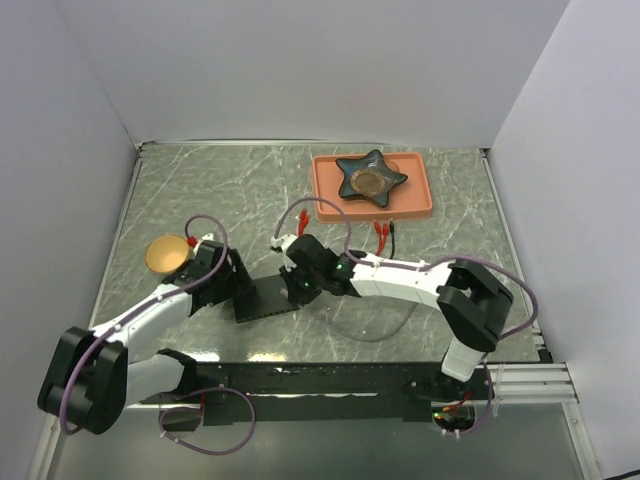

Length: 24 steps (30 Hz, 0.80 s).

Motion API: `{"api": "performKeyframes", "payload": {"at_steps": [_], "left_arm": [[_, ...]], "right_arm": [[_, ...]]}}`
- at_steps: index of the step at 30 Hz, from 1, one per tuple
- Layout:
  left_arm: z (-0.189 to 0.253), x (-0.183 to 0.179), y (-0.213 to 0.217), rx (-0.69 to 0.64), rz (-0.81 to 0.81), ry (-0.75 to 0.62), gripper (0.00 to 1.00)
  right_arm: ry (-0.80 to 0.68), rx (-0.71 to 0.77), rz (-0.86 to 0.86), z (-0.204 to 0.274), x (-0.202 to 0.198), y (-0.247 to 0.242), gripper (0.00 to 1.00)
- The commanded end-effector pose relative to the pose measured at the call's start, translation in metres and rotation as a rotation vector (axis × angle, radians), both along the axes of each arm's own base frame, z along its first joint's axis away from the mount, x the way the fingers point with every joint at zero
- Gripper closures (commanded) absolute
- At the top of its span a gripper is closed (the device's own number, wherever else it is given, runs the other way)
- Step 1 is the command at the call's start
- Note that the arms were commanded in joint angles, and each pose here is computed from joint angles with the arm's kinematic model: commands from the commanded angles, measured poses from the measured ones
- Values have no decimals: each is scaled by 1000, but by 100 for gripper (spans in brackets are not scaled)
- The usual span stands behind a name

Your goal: Insert the plug into the switch port

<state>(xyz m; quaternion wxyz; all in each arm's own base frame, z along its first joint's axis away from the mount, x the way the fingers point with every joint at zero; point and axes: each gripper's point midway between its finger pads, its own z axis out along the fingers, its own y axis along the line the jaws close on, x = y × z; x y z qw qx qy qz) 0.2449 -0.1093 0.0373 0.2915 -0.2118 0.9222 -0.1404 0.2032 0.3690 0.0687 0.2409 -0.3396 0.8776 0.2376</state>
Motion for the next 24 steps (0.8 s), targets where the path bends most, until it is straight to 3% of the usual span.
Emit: {"api": "performKeyframes", "payload": {"at_steps": [1, 11, 16, 24], "left_arm": [[16, 28, -1, 46, -17, -76, 22], [-2, 39, -6, 80, -51, -14, 22], [-3, 33, -9, 60, -59, -8, 23], [0, 14, -11, -3, -54, -15, 26]], "right_arm": [[4, 25, 100, 10, -35, -2, 100], [132, -77, 146, -52, -61, -6, 100], [82, -168, 30, -58, -25, -9, 100], [36, -134, -54, -37, 19, -8, 100]]}}
